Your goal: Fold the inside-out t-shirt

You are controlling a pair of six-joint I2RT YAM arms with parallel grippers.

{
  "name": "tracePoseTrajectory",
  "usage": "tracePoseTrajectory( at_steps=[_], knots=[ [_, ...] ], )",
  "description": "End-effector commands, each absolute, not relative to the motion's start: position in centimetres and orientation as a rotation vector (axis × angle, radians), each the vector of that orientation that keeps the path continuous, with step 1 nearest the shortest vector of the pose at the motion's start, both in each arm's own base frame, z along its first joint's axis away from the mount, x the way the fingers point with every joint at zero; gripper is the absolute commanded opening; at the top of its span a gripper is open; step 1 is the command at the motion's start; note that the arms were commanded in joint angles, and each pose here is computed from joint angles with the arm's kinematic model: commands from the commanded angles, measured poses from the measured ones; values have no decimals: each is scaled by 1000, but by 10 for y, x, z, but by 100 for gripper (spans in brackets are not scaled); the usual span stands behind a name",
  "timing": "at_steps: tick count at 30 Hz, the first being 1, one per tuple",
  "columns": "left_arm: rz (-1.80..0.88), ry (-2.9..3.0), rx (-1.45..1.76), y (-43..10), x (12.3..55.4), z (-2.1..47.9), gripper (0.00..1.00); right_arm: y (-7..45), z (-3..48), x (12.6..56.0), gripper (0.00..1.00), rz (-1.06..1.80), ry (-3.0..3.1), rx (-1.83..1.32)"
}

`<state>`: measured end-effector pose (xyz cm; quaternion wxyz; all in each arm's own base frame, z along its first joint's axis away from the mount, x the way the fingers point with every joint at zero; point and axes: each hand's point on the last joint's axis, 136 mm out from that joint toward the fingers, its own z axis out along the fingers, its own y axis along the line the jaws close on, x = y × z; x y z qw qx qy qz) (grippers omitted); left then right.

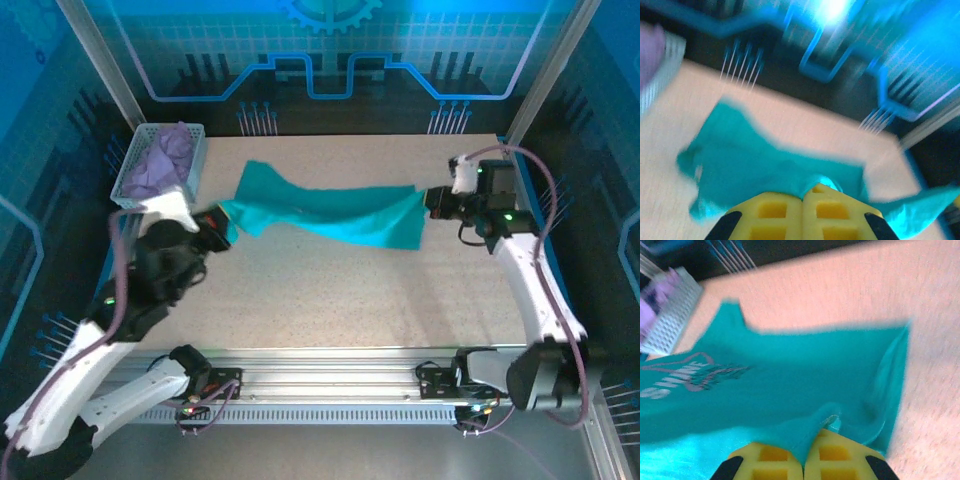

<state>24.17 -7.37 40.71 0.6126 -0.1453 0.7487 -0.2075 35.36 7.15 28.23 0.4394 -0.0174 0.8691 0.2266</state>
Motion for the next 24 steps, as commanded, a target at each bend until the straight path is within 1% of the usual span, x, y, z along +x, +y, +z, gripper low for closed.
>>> tracePoseTrajectory(
  at_steps=[1,4,7,9,12,14,16,19,21,24],
  knots=[
    [-362,1494,-273,-34,210,505,0,59,379,310,0,449,1947,-92],
    [-378,1400,-216,-21,181,565,0,55,436,264,0,389,1806,-123],
    [-408,1354,-136,-23,165,599,0,55,481,218,0,359,1688,-155],
    [-361,1348,-122,-23,169,609,0,55,502,195,0,345,1634,-169],
    [-215,1401,-135,-24,197,606,0,56,515,184,0,339,1601,-181],
    [-154,1428,-136,-31,217,601,0,54,511,194,0,327,1620,-180],
    [-117,1454,-136,-38,237,595,0,52,503,213,0,314,1654,-177],
    [-95,1528,-184,-34,279,574,0,45,486,256,0,269,1702,-156],
    [-141,1596,-225,-28,312,554,0,42,476,286,0,243,1742,-153],
    [-158,1645,-243,-24,345,536,0,42,473,319,0,242,1763,-162]
  ],
)
